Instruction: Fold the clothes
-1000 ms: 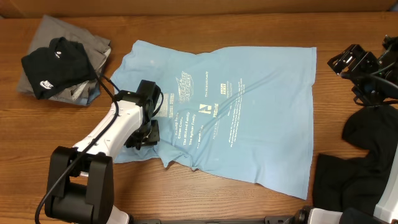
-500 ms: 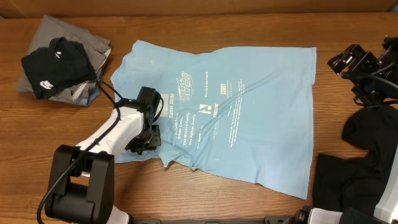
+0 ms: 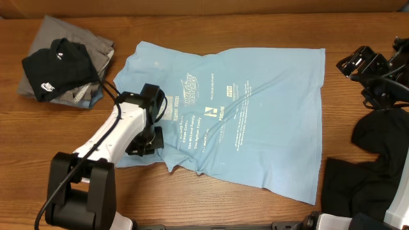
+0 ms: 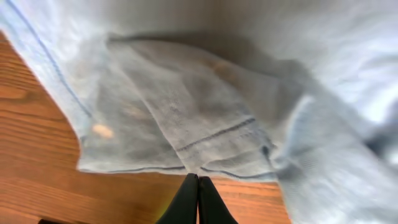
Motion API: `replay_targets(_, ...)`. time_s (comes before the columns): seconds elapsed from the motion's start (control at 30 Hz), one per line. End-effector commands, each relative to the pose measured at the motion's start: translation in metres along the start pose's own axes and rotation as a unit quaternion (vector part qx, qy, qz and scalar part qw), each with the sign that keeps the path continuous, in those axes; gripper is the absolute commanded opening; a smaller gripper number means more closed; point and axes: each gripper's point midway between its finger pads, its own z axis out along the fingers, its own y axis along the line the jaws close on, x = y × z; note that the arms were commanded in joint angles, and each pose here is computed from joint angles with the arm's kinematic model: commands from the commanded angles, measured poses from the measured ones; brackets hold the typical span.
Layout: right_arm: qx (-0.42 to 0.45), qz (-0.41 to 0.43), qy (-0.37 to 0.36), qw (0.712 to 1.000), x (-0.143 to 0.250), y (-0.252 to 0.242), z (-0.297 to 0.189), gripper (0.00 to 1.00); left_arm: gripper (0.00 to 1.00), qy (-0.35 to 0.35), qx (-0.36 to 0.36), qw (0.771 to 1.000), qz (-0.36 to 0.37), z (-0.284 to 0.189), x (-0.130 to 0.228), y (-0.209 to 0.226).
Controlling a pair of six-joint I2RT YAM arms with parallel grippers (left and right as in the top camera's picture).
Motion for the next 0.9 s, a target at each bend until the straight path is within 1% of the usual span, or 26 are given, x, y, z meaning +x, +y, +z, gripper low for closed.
replay_targets(0.0, 0.001, -0.002, -0.003, 1.000, -0.002, -0.001, 0.000, 1.00, 0.20, -0.015, 0.005, 1.000, -0.009, -0.012, -0.002, 0.001)
replay_targets(0.07, 0.001, -0.002, -0.003, 1.000, -0.002, -0.001, 0.000, 1.00, 0.28, -0.013, 0.004, 1.000, -0.009, -0.005, 0.000, 0.001)
replay_targets(0.2, 0.001, -0.002, -0.003, 1.000, -0.002, -0.001, 0.000, 1.00, 0.34, -0.019, 0.009, 1.000, -0.010, 0.015, 0.002, -0.001)
replay_targets(0.33, 0.001, -0.002, -0.003, 1.000, -0.002, -0.001, 0.000, 1.00, 0.36, -0.029, 0.014, 0.999, -0.015, 0.031, 0.001, -0.001)
replay_targets(0.47, 0.001, -0.002, -0.003, 1.000, -0.002, -0.001, 0.000, 1.00, 0.36, -0.032, 0.018, 0.999, -0.016, 0.038, 0.001, -0.002)
replay_targets(0.5, 0.001, -0.002, -0.003, 1.000, -0.002, -0.001, 0.000, 1.00, 0.35, -0.035, 0.019, 0.999, -0.016, 0.038, 0.000, -0.003)
replay_targets(0.57, 0.001, -0.002, -0.003, 1.000, -0.002, -0.001, 0.000, 1.00, 0.27, -0.044, 0.022, 0.999, -0.017, 0.037, -0.004, -0.004)
replay_targets(0.67, 0.001, -0.002, -0.002, 1.000, -0.002, -0.001, 0.000, 1.00, 0.09, -0.055, 0.028, 0.998, -0.020, 0.036, -0.010, -0.007)
replay_targets(0.7, 0.001, -0.002, -0.002, 1.000, -0.001, -0.001, 0.000, 1.00, 0.05, -0.057, 0.030, 0.998, -0.020, 0.036, -0.011, -0.007)
replay_targets(0.73, 0.002, -0.001, -0.001, 1.000, -0.001, -0.001, 0.000, 1.00, 0.04, -0.058, 0.030, 0.998, -0.020, 0.036, -0.011, -0.007)
replay_targets(0.87, 0.002, -0.001, -0.001, 1.000, -0.001, -0.001, 0.000, 1.00, 0.04, -0.047, 0.025, 0.998, -0.019, 0.036, -0.006, -0.005)
